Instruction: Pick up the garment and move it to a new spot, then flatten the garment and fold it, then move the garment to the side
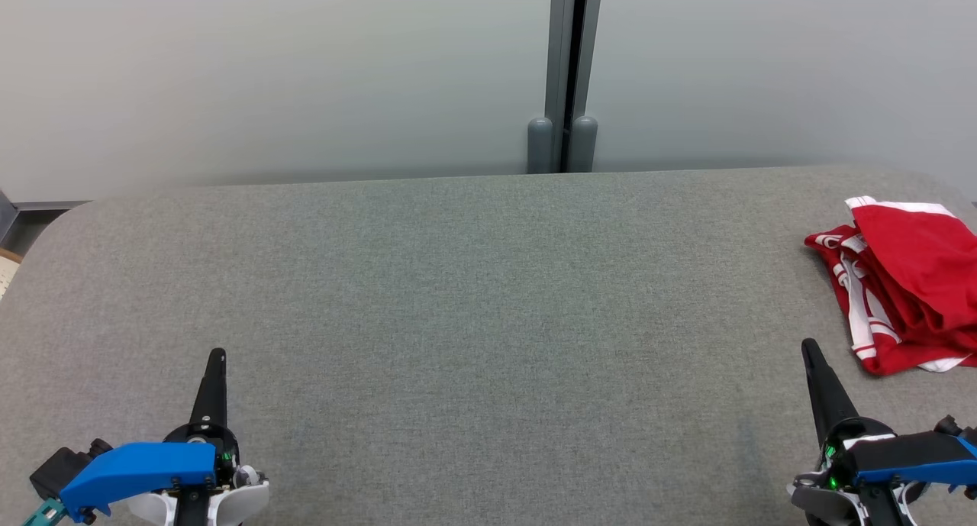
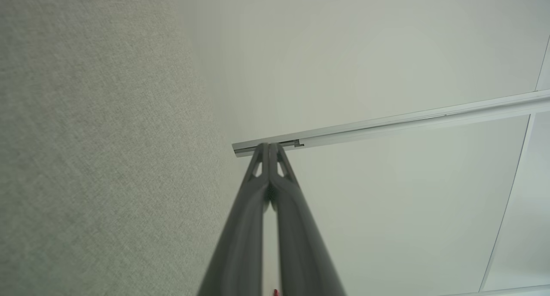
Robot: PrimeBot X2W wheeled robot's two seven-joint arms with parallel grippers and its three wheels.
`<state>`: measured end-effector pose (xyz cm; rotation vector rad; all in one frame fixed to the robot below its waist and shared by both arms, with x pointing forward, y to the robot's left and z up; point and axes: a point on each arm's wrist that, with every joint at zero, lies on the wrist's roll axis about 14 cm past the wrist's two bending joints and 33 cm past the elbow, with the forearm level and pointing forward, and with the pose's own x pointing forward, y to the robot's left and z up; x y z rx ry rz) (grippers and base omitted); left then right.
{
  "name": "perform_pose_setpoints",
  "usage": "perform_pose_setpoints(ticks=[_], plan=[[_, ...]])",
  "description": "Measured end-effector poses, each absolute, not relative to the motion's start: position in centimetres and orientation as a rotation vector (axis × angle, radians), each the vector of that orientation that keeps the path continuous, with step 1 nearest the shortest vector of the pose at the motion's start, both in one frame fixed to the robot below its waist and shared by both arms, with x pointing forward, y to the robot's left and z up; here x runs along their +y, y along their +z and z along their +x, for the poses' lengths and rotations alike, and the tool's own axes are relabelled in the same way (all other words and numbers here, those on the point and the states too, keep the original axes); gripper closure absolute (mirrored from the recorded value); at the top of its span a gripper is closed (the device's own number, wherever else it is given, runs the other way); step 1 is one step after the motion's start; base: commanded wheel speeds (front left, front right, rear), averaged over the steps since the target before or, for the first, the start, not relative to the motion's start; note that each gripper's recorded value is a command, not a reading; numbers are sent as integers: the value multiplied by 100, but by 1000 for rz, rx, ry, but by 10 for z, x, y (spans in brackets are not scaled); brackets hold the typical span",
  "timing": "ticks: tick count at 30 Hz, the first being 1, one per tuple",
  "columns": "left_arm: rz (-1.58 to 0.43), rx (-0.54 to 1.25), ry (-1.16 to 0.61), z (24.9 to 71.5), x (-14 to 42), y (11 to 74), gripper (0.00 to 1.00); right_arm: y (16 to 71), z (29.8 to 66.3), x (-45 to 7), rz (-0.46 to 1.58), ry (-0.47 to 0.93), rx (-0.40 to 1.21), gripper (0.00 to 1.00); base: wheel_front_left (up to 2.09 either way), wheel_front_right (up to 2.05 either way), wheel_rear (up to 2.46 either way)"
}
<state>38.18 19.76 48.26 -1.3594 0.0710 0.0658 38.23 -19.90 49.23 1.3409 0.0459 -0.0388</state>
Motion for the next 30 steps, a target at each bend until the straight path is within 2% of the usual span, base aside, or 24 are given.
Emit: perform_pose_setpoints(ticks=[30], plan=[[-1559, 20, 18, 387, 200, 501, 100, 503, 387, -199, 1559, -9, 11, 100, 0, 0, 0]])
